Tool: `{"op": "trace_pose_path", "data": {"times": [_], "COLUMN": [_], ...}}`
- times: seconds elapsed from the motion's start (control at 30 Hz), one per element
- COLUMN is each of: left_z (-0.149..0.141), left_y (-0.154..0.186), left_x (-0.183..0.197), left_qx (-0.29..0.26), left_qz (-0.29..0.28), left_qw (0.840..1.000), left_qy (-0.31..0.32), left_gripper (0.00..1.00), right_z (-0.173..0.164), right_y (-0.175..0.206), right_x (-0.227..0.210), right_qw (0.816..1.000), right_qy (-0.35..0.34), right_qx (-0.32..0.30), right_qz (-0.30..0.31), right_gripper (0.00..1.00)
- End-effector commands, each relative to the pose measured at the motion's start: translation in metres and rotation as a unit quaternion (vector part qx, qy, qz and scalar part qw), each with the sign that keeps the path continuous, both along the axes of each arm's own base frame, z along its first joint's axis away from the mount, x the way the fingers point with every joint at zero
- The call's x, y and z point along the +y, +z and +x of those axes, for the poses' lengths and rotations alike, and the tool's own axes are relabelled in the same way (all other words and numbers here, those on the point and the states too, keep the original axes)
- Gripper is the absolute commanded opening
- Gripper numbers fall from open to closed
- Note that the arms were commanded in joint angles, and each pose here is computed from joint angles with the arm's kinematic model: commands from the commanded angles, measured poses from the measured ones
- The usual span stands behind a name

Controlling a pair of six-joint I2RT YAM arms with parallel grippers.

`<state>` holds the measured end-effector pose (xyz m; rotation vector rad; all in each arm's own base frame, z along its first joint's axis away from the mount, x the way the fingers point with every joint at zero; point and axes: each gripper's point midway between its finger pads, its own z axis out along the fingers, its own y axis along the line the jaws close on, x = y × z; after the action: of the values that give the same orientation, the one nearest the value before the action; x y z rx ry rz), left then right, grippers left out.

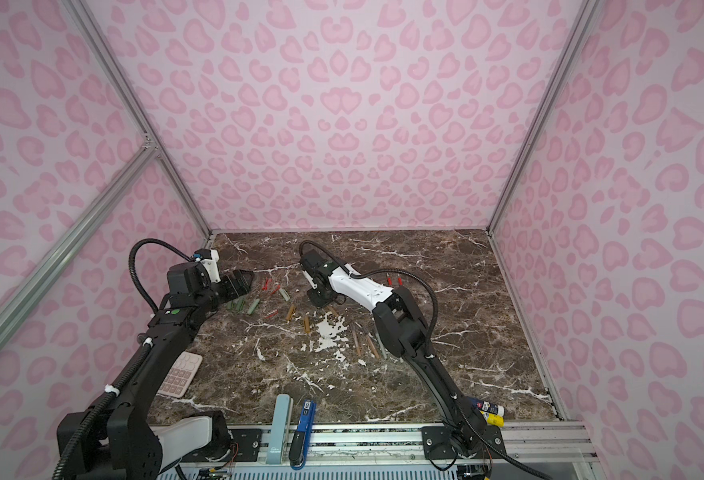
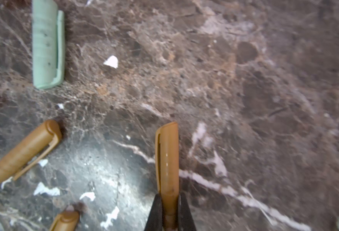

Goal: Remove pen caps from pens
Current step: Pick up the pen from the center of the table, then open the pen cap on the pen.

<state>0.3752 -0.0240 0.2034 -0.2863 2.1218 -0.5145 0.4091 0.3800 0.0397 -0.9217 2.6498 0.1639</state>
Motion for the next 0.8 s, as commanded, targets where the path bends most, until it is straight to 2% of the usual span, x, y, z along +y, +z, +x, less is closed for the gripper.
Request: {"op": "trace_pose_path", "data": {"times": [0.0,0.17,0.3,0.37,0.47,0.57,0.77], "left_z": [0.001,-0.001,-0.002,-0.004,-0.008,-0.013,-0.023], "left_y": [0.008,0.011,0.016,0.017,0.015,0.018,0.028], "left_x": [-0.008,-0.026,-0.048,-0.058,-0.068,-0.082,-0.105], "left_qx": [-0.021,-0.019,-0.029,-0.026,-0.024,-0.038,-0.034], "left_qz": [-0.013,-0.064,-0.127,-0.159,-0.182,-0.19,-0.202], "left_qw": [0.999,0.996,0.985,0.979,0.972,0.964,0.951], "left_qy": [-0.023,-0.058,-0.109,-0.126,-0.143,-0.181,-0.232], "left_gripper": [0.87,0.87,0.86,0.84,0.84,0.75,0.75], "right_z": [-0.003,-0.017,-0.033,-0.04,-0.052,-0.067,-0.086], "right_y": [0.023,0.066,0.1,0.115,0.134,0.148,0.155], "right_x": [-0.002,0.006,0.024,0.031,0.04,0.056,0.071], "right_qw": [1.0,0.995,0.98,0.973,0.964,0.955,0.952], "right_qy": [-0.001,-0.026,-0.034,-0.037,-0.037,-0.02,0.002], "right_qx": [-0.017,-0.02,-0.026,-0.032,-0.039,-0.042,-0.038], "right_qz": [0.012,0.096,0.194,0.225,0.259,0.294,0.302], "right_gripper": [0.04,0.05,0.06,0.06,0.06,0.06,0.05]}}
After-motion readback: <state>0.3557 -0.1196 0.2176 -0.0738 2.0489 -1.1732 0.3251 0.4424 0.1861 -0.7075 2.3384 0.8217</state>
